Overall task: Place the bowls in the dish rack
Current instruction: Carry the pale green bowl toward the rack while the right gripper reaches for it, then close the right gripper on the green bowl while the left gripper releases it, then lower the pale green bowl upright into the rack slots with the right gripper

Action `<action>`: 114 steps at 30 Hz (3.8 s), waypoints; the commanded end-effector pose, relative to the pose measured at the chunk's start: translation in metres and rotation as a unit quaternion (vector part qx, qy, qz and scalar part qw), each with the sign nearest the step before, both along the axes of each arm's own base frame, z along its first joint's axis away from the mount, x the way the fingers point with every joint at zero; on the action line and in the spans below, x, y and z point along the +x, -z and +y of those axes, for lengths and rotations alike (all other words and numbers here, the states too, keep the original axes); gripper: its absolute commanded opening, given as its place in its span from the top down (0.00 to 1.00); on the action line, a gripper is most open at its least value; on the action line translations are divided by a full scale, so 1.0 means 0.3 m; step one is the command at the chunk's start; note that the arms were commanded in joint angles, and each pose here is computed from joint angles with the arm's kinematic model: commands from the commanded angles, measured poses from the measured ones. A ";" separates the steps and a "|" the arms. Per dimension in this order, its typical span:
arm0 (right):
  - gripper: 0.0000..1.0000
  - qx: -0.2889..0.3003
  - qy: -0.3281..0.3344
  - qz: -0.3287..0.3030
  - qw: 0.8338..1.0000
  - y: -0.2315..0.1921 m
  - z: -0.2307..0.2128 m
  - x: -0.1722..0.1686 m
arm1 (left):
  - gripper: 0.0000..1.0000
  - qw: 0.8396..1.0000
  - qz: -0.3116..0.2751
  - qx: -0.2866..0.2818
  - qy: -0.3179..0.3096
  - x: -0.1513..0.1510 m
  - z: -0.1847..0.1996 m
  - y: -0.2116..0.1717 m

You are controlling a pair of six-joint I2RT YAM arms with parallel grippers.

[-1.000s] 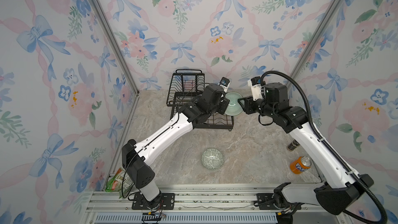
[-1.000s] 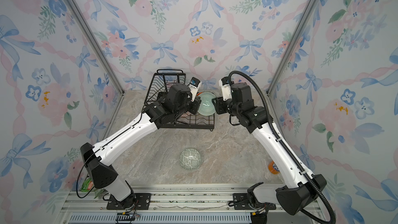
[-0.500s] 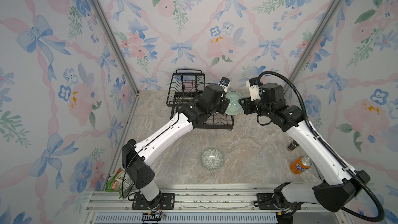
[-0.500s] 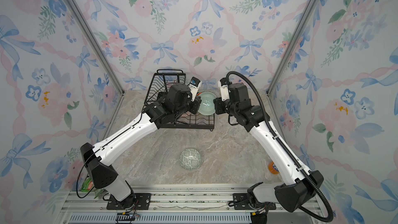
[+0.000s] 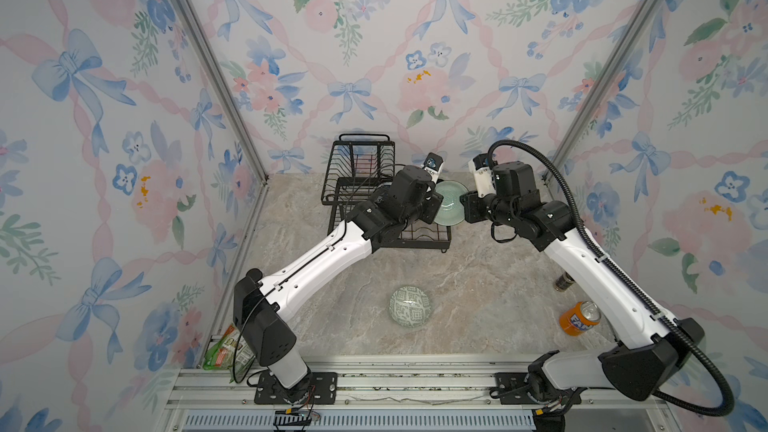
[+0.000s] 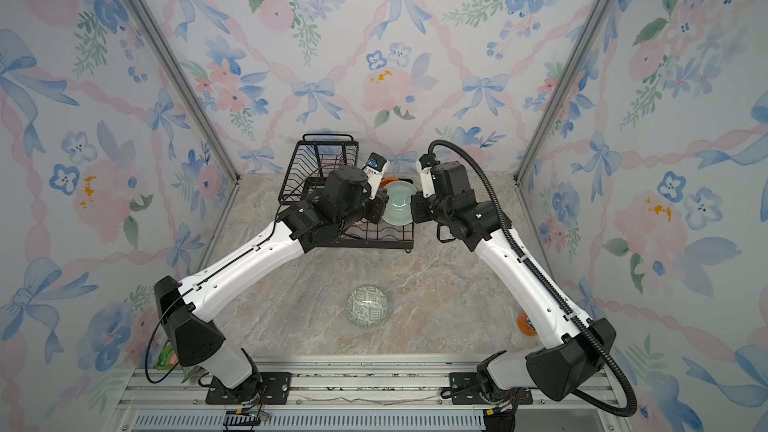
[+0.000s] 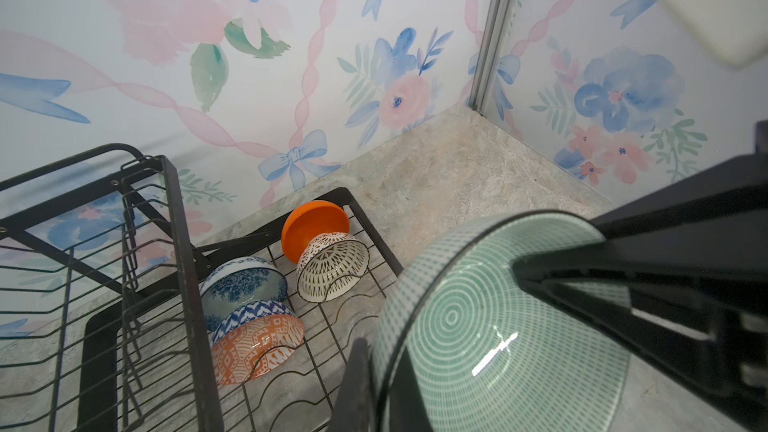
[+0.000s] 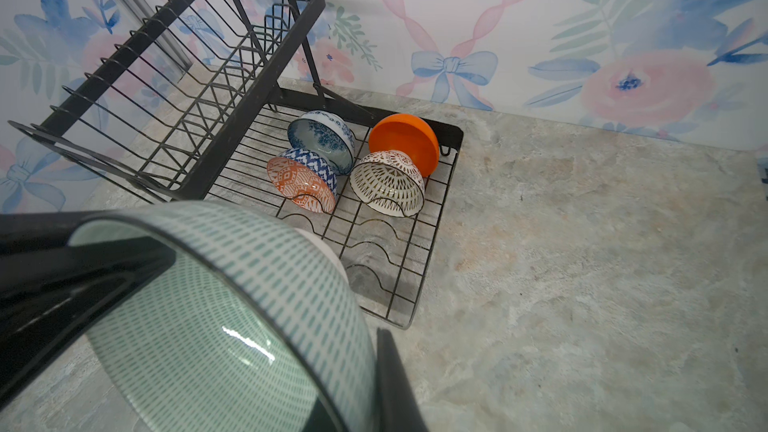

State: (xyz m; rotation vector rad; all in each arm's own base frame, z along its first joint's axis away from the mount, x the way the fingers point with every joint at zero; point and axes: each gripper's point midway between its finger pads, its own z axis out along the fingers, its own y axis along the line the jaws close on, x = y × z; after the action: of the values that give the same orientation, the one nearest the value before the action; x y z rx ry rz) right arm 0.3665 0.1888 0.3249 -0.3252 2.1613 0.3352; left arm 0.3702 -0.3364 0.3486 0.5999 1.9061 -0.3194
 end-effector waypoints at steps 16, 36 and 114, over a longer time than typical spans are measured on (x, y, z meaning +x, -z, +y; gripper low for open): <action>1.00 -0.020 0.003 -0.024 0.999 -0.019 -0.013 0.006 | 0.02 0.998 -0.040 -0.047 0.027 -0.064 0.021 -0.152; 1.00 -0.048 0.005 -0.045 0.998 0.053 -0.002 0.162 | 0.02 0.998 0.016 -0.029 -0.059 -0.212 0.308 0.026; 1.00 -0.122 -0.145 -0.285 0.940 0.566 0.532 0.479 | 0.02 0.963 0.210 -0.023 -0.170 -0.361 0.637 0.584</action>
State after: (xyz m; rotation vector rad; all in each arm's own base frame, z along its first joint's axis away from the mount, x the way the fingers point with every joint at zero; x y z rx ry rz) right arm 0.5002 0.3338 0.1180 -0.8321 1.6958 0.1010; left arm 0.2636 -0.1460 0.1750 0.1927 2.3519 -0.2584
